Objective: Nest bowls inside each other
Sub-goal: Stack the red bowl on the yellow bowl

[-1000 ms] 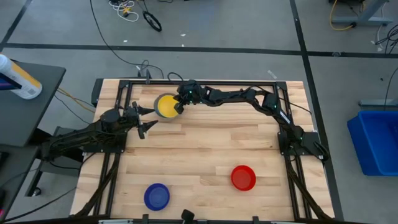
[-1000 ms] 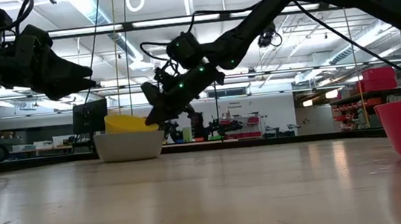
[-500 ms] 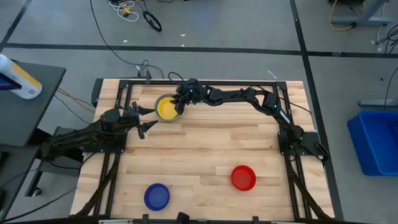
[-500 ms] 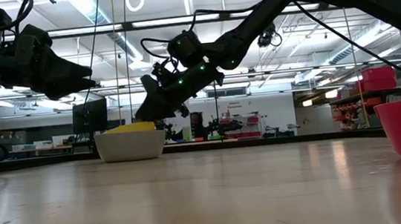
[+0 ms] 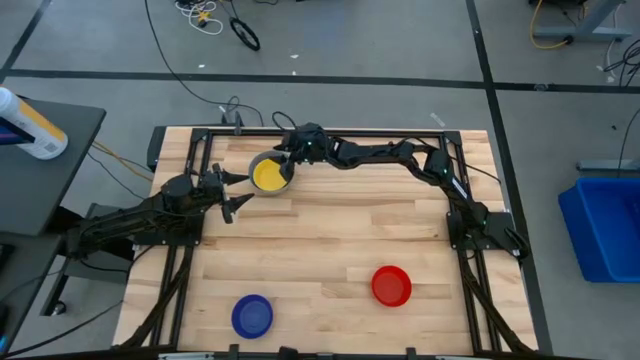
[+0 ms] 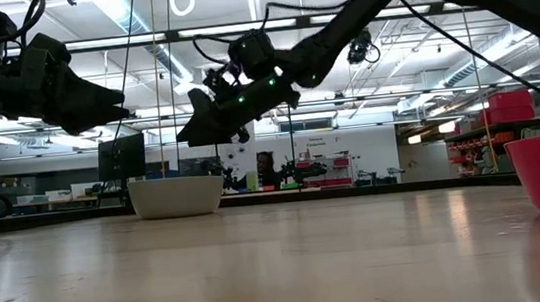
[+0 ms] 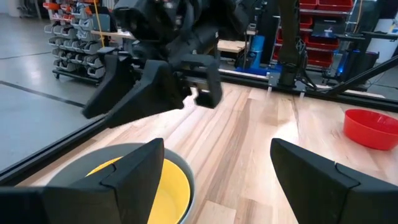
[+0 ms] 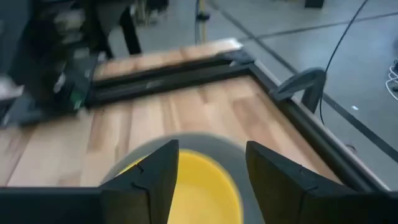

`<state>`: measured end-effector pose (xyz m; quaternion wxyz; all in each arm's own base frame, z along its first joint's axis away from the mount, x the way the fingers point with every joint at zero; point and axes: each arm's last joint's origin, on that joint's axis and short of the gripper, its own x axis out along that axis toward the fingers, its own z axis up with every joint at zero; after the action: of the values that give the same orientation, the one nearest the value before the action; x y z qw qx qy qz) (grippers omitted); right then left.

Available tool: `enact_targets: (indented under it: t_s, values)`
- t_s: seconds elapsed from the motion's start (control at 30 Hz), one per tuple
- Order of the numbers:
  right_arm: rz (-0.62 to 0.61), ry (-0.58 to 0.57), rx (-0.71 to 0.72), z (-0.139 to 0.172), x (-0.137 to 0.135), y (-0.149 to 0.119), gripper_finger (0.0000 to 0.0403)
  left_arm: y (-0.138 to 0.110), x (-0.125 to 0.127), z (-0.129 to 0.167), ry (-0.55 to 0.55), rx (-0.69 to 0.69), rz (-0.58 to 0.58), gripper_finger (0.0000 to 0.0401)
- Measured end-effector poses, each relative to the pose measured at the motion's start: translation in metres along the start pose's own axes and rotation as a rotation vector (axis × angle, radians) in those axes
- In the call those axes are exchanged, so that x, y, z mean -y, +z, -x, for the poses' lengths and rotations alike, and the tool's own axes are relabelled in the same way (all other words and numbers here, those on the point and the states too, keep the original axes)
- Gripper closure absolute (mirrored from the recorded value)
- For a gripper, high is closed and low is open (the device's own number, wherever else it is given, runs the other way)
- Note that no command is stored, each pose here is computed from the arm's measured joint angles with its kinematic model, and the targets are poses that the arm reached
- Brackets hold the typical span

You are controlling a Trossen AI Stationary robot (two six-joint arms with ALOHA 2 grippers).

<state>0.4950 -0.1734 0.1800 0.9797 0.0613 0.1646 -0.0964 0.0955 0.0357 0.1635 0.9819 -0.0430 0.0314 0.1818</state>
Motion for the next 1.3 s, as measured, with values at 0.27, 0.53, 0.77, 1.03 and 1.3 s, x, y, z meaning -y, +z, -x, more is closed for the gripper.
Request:
enact_targets:
  t_s: [0.27, 0.53, 0.77, 1.03, 1.3]
  values:
    - [0.223, 0.049, -0.235, 0.015, -0.081, -0.002, 0.0220, 0.000, 0.000, 0.000, 0.001, -0.008, 0.000, 0.0097]
    - [0.330, -0.001, -0.322, 0.069, -0.151, -0.023, 0.0205, -0.001, 0.000, 0.000, 0.001, -0.014, 0.009, 0.0097]
    - [0.238, -0.132, -0.349, 0.157, -0.166, -0.053, 0.0197, -0.001, 0.000, 0.000, 0.003, -0.014, 0.015, 0.0097]
    - [0.019, -0.150, -0.331, 0.241, -0.186, -0.094, 0.0200, -0.001, 0.000, 0.000, 0.011, -0.013, 0.007, 0.0097]
    - [-0.142, -0.145, -0.379, 0.293, -0.220, -0.124, 0.0197, -0.001, 0.000, 0.000, 0.013, -0.012, -0.003, 0.0097]
